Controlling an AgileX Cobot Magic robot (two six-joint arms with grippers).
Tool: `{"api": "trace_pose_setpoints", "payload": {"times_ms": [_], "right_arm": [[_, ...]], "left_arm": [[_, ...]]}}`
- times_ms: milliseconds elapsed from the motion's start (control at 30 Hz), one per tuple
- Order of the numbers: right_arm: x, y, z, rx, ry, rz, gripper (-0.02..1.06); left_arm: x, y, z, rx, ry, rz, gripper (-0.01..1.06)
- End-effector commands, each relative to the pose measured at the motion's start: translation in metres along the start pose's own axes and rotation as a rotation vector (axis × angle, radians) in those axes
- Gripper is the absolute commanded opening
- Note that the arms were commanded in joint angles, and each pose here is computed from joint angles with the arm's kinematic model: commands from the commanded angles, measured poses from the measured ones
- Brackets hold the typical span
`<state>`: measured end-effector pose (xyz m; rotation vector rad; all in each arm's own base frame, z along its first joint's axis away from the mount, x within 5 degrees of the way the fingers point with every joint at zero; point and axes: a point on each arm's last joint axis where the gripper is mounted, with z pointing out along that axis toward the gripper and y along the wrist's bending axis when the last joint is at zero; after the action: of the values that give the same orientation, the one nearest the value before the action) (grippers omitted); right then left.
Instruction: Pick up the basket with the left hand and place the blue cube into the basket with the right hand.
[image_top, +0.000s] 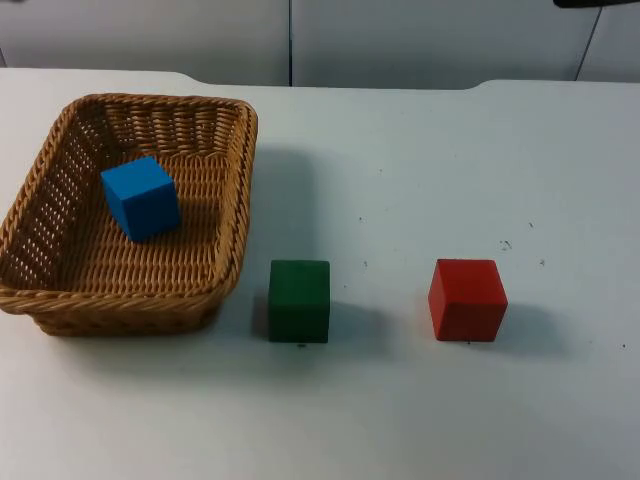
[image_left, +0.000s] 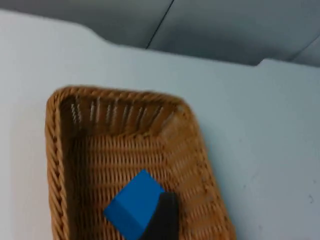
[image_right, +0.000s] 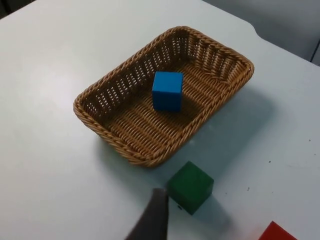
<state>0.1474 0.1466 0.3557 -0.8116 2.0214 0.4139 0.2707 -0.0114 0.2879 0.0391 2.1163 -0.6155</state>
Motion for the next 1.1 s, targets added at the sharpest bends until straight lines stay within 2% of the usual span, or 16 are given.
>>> {"api": "trace_pose_setpoints", "payload": {"times_ms": [0, 100, 300, 467, 833, 933, 967, 1067], "right_arm": [[-0.001, 0.0, -0.001, -0.001, -0.03, -0.012, 0.84], [-0.002, 0.0, -0.001, -0.001, -0.034, -0.032, 0.84], [-0.002, 0.0, -0.001, 0.0, -0.034, -0.055, 0.84], [-0.002, 0.0, -0.001, 0.0, -0.034, -0.062, 0.84], [0.0, 0.0, -0.011, -0.003, -0.048, -0.104, 0.84], [0.019, 0.0, -0.016, -0.009, -0.105, -0.103, 0.84], [0.019, 0.0, -0.016, -0.009, -0.105, -0.103, 0.84], [0.044, 0.0, -0.02, -0.015, -0.144, -0.097, 0.84]], "left_arm": [[-0.004, -0.013, -0.019, 0.016, -0.029, 0.037, 0.78], [-0.006, -0.039, -0.062, -0.008, -0.081, 0.142, 0.78], [0.005, -0.066, -0.114, -0.077, -0.128, 0.236, 0.78], [0.018, -0.081, -0.14, -0.082, -0.162, 0.262, 0.78], [0.076, -0.084, -0.157, -0.081, -0.193, 0.214, 0.78], [0.093, -0.085, -0.172, -0.144, -0.201, 0.218, 0.78], [0.093, -0.085, -0.172, -0.144, -0.201, 0.218, 0.78], [0.106, -0.084, -0.187, -0.229, -0.216, 0.208, 0.78]]}}
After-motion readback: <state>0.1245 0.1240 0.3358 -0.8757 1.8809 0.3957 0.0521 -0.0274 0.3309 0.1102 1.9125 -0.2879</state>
